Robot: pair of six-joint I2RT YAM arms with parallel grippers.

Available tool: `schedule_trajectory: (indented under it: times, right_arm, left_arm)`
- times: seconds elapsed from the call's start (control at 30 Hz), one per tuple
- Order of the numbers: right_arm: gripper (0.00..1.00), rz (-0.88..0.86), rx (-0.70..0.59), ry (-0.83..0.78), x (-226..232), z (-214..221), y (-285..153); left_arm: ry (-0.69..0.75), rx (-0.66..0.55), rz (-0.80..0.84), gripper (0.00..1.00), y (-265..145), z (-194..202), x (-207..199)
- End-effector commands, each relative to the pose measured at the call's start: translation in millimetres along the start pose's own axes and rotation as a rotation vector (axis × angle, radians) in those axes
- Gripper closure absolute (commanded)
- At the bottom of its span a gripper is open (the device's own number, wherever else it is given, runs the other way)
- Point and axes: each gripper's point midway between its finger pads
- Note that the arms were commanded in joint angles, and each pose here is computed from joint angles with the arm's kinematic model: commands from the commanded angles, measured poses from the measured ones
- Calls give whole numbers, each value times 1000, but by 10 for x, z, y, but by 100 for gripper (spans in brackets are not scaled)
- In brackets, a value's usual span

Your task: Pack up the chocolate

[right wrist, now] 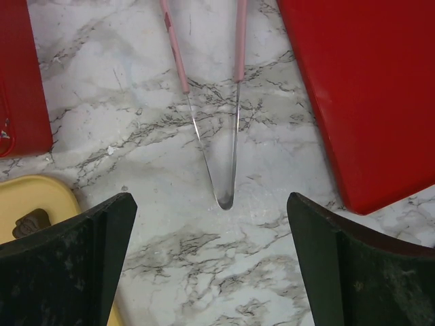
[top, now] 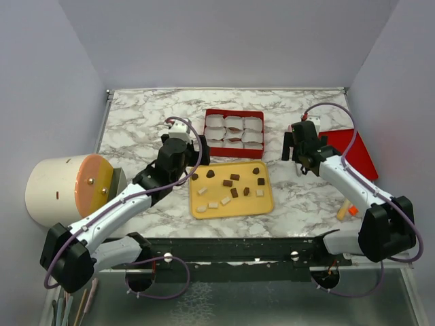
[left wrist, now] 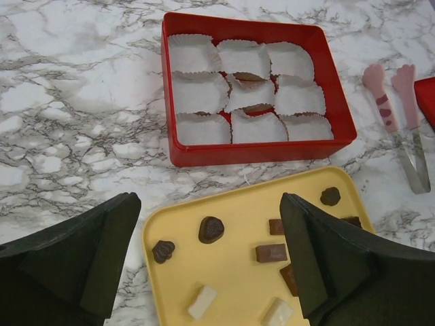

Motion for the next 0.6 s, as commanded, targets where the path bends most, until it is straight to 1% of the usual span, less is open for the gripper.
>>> schedule_trajectory:
  times: [0.0,0.03,0.13,0.27,0.4,0.57]
  right_arm:
    - [0,-51,-46,-17,37,-152,-53]
    - [0,-41,-35,-21,22,-140,-32]
    - [0,7,7,-42,-36,-79,90]
    - [0,-38,74,-69,-4,7,314]
    - [0,-103,49,-74,42,-55,422]
    - [0,-170,45,-10,-36,-67,529]
  left_arm:
    - [-53,-30,40,6,-79,-40,-72]
    - [-61,-49,44,6,-83,-80,-77]
    - [-70,-55,46,6,-101,-88,-76]
    - [-71,-60,44,6,-121,-96,-64]
    - [-73,-64,48,6,-124,-100,-71]
    - [-70,-72,48,6,-129,-99,-63]
Point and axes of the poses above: each gripper's point midway between its finger pads, its own y axis out along the fingers, its own x axis along the line the jaws close on, z = x × y, and after that the axes turned 9 degrees about y, right-handed
